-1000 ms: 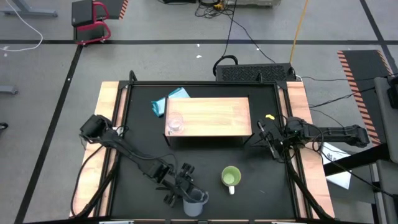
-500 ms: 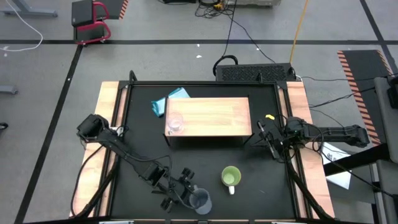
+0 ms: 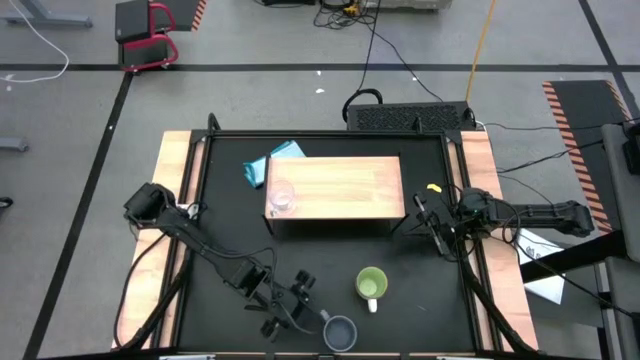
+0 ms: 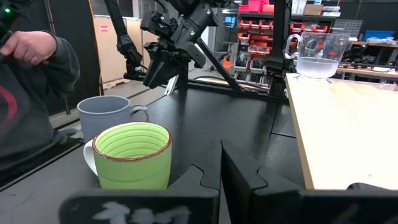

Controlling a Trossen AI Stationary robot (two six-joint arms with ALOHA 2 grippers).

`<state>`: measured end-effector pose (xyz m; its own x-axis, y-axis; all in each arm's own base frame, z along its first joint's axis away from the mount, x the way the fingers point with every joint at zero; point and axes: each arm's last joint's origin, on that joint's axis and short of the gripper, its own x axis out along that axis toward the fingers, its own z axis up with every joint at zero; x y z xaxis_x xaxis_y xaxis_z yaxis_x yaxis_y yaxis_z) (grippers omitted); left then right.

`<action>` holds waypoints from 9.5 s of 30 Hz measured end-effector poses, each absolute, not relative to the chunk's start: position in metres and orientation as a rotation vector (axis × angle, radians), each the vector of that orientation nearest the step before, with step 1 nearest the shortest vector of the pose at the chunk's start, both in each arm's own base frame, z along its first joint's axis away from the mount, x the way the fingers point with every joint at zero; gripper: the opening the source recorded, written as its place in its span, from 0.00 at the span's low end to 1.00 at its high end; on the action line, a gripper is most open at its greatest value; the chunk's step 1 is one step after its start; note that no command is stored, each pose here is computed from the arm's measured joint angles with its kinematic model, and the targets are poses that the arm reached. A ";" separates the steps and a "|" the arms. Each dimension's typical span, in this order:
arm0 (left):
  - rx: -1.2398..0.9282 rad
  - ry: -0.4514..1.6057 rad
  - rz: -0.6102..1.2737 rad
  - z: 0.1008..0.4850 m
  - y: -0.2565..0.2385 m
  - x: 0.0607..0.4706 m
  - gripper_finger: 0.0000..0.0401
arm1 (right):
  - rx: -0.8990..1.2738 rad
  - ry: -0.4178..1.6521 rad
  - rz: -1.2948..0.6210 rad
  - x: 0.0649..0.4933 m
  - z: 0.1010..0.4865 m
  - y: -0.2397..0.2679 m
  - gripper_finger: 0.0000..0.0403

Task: Stack small to large cups/mugs on shelf
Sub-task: Put the gray mug on the shelf

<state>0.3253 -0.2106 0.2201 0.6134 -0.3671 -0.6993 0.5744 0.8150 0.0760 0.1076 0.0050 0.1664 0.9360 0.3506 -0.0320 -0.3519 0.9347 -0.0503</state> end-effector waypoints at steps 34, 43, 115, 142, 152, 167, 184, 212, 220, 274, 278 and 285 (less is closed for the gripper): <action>0.343 0.654 -0.629 0.239 -0.233 0.357 0.34 | -0.027 0.036 0.359 0.108 0.166 0.005 0.00; 0.331 0.650 -0.613 0.240 -0.241 0.358 0.34 | -0.037 0.034 0.359 0.108 0.166 0.005 0.00; 0.485 0.635 -0.753 0.189 -0.239 0.384 0.22 | -0.017 0.078 0.359 0.109 0.162 0.005 0.00; 0.557 0.675 -0.607 0.213 -0.231 0.372 0.02 | -0.016 0.080 0.359 0.109 0.161 0.005 0.00; 0.553 0.661 -0.613 0.230 -0.230 0.364 0.02 | -0.014 0.087 0.359 0.109 0.161 0.005 0.00; 0.536 0.831 -0.519 0.224 -0.227 0.350 0.02 | -0.014 0.087 0.359 0.109 0.161 0.005 0.00; 0.516 0.843 -0.511 0.223 -0.228 0.349 0.01 | -0.014 0.087 0.360 0.109 0.161 0.005 0.00; 0.113 0.656 -0.102 0.301 -0.160 0.354 0.01 | -0.031 0.091 0.360 0.110 0.160 0.005 0.00; -0.006 0.674 0.091 0.299 -0.137 0.360 0.01 | -0.022 0.092 0.360 0.110 0.160 0.005 0.00; -0.101 0.638 0.406 0.369 -0.074 0.363 0.01 | -0.020 0.092 0.360 0.110 0.160 0.005 0.00; -0.096 0.656 0.417 0.368 -0.071 0.363 0.01 | -0.019 0.092 0.360 0.110 0.160 0.005 0.00; -0.106 0.665 0.397 0.368 -0.071 0.363 0.01 | -0.020 0.092 0.360 0.110 0.160 0.005 0.00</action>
